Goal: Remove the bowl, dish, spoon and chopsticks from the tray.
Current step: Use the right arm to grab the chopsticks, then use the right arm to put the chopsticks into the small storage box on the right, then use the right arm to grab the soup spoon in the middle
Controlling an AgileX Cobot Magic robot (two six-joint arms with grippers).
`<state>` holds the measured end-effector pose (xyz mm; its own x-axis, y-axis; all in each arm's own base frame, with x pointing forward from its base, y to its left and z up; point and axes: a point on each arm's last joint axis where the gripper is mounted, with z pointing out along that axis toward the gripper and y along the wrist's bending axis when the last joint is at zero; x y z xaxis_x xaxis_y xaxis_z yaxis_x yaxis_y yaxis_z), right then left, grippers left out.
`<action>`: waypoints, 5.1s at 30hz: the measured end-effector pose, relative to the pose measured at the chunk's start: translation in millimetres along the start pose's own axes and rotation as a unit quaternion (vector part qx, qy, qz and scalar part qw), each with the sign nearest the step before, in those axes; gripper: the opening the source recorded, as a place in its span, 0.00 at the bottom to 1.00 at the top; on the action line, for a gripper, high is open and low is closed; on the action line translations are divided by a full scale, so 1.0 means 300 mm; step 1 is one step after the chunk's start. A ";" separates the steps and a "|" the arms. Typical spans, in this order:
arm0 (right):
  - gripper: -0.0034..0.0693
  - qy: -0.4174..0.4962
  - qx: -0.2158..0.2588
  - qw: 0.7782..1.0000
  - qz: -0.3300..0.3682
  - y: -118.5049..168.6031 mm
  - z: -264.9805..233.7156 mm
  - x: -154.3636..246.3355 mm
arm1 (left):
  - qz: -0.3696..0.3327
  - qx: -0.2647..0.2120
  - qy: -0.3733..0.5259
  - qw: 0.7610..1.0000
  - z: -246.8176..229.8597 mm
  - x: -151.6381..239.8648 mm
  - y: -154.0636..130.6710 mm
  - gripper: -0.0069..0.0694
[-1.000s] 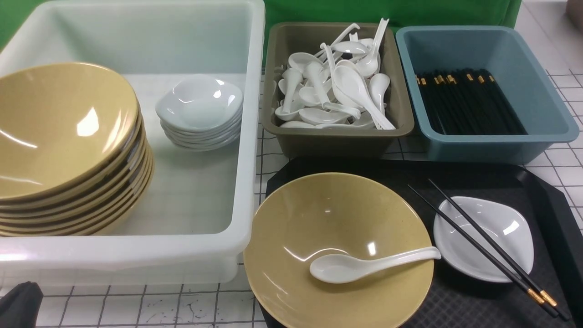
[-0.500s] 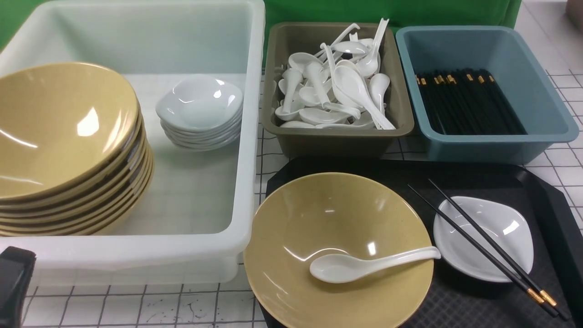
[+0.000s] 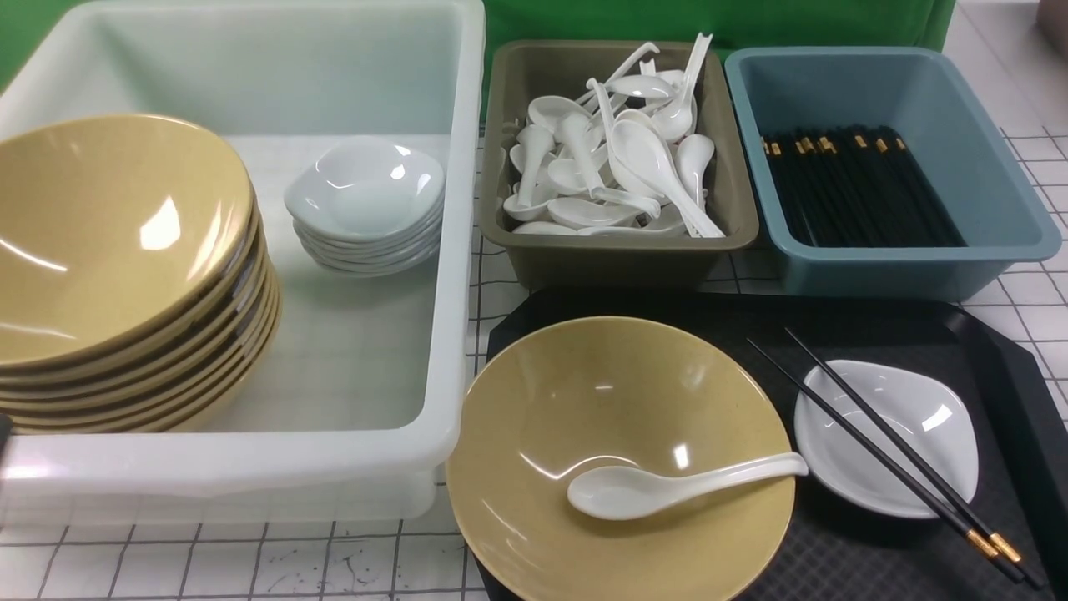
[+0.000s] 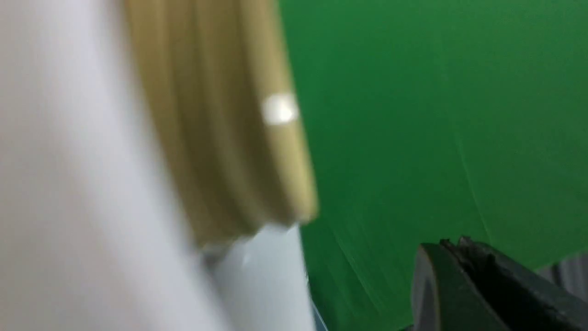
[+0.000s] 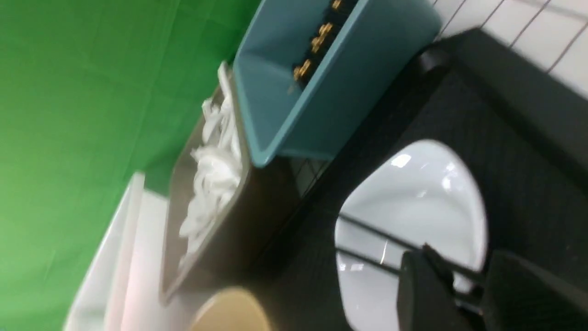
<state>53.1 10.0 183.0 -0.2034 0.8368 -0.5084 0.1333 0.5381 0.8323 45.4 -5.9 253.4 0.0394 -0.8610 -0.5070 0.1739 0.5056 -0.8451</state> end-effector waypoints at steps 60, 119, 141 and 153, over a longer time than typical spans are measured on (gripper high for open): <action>0.54 0.536 0.141 0.616 -0.559 0.231 0.758 0.013 | 0.506 0.136 0.667 0.529 0.621 0.497 -0.483 0.07; 0.71 0.447 0.046 0.650 -0.613 0.810 0.859 -0.213 | 0.553 0.079 0.536 0.632 0.610 0.123 -0.574 0.07; 0.71 0.596 -0.186 0.260 -0.737 0.627 0.721 0.314 | 0.523 0.039 0.580 0.624 0.345 0.163 -0.277 0.07; 0.54 0.609 -0.166 0.253 -0.733 0.522 0.818 0.412 | 0.528 0.058 0.536 0.656 0.371 0.175 -0.280 0.07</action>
<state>286.8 222.6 196.5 0.0278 -0.9985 -0.0476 -0.9993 -0.0289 0.0223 142.4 -99.6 316.6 -0.5054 0.5316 -0.6797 0.6828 0.7280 0.0617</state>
